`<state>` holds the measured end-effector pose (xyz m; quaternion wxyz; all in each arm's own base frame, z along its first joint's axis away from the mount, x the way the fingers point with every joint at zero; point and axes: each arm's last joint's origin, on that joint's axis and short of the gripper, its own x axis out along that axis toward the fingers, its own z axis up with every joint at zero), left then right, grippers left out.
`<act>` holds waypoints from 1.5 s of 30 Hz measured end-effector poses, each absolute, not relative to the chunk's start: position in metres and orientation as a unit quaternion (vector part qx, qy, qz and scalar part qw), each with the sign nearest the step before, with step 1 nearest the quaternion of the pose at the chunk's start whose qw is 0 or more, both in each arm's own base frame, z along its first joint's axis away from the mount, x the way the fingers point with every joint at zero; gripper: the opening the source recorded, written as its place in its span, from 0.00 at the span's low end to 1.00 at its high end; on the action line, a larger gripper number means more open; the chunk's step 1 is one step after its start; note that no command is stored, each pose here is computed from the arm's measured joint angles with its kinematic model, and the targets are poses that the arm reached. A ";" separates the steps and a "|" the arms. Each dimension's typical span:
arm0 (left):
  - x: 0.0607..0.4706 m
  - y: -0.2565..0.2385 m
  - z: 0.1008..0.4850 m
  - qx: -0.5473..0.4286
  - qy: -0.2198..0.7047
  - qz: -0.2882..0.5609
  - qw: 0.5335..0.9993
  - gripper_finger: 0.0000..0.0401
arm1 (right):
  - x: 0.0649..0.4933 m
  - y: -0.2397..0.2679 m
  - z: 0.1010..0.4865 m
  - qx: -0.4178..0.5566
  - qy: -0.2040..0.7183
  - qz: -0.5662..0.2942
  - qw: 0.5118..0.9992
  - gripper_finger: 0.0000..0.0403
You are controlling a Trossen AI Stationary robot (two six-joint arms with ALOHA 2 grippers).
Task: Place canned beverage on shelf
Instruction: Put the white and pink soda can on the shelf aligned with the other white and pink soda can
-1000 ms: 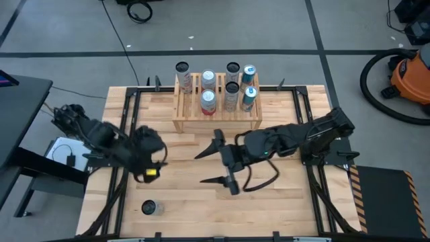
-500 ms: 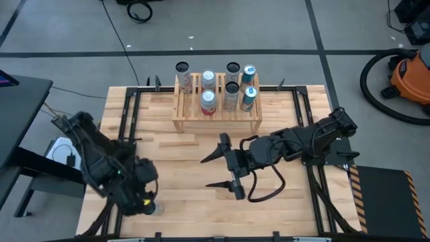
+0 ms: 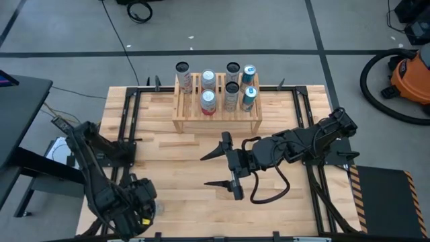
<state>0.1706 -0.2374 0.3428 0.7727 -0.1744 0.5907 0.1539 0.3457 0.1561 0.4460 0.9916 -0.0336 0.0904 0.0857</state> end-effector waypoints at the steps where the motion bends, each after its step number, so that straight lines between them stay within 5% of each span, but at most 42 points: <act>1: 0.171 -0.238 0.341 -0.172 0.594 0.155 0.770 0.79 | 0.346 0.156 0.446 -0.032 0.089 0.086 0.992 0.83; 22: 0.172 -0.252 0.289 -0.164 0.626 0.114 0.753 0.79 | 0.346 0.157 0.448 -0.017 0.082 0.087 0.993 0.83; 45: 0.168 -0.237 0.297 -0.126 0.636 0.143 0.748 0.79 | 0.345 0.156 0.447 -0.020 0.087 0.087 0.992 0.83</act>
